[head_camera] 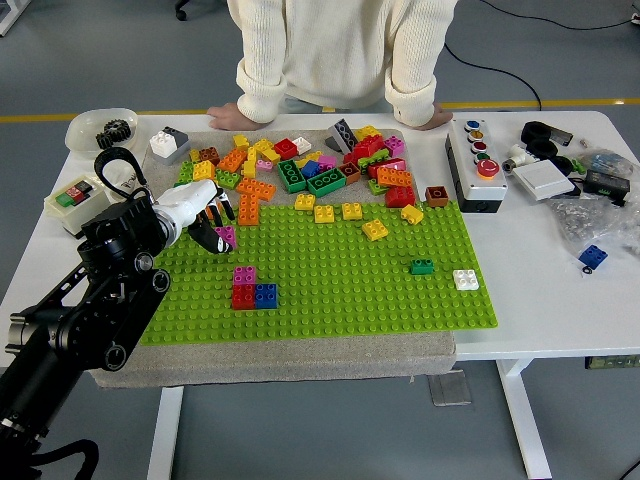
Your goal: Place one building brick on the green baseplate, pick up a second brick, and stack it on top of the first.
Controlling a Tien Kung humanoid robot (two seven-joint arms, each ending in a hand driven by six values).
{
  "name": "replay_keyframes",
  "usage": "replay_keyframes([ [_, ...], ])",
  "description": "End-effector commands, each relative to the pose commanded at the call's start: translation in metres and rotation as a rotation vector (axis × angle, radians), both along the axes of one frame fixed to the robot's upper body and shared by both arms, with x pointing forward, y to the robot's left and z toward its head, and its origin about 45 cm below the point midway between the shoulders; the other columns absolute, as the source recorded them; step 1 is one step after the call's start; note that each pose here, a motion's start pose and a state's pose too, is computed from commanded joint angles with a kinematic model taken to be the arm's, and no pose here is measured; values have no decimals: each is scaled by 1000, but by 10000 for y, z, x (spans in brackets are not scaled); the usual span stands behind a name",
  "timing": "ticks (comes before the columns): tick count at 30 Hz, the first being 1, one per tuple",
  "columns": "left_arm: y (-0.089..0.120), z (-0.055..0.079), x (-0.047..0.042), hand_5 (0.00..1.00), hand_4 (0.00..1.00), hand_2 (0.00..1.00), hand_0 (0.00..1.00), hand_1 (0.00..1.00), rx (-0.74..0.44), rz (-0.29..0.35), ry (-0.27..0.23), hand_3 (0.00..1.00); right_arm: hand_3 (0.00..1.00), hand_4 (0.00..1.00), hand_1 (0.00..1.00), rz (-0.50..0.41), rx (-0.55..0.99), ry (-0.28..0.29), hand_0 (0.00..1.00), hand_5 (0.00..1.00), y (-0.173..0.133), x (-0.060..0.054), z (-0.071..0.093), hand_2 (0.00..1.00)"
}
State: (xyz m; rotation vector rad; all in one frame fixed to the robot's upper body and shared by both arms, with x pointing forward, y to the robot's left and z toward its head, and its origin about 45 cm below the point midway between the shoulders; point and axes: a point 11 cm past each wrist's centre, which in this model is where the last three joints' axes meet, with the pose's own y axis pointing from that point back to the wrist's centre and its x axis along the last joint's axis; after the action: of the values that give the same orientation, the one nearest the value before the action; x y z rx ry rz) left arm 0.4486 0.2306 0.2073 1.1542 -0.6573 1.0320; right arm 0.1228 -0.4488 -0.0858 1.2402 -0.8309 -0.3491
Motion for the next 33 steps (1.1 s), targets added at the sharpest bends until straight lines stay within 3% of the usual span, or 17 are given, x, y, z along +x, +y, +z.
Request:
replay_keyframes([
  [10,-27,226,-28,2,871,450,499,434,13,-16,-45,526,592,831,640,-2,0,1,741,411,-5,-7,0,711],
  [17,-89,354,-123,2,865,449,498,433,36,-40,-72,526,592,831,639,-8,-2,0,741,411,-15,-15,2,711],
  [24,-194,338,-266,2,846,449,497,432,55,-75,-70,526,593,831,639,-9,-3,-1,741,412,-24,-12,6,711],
  [33,-293,315,-351,2,837,449,495,430,62,-107,-76,526,592,831,639,-6,-3,3,741,411,-25,-21,4,710],
])
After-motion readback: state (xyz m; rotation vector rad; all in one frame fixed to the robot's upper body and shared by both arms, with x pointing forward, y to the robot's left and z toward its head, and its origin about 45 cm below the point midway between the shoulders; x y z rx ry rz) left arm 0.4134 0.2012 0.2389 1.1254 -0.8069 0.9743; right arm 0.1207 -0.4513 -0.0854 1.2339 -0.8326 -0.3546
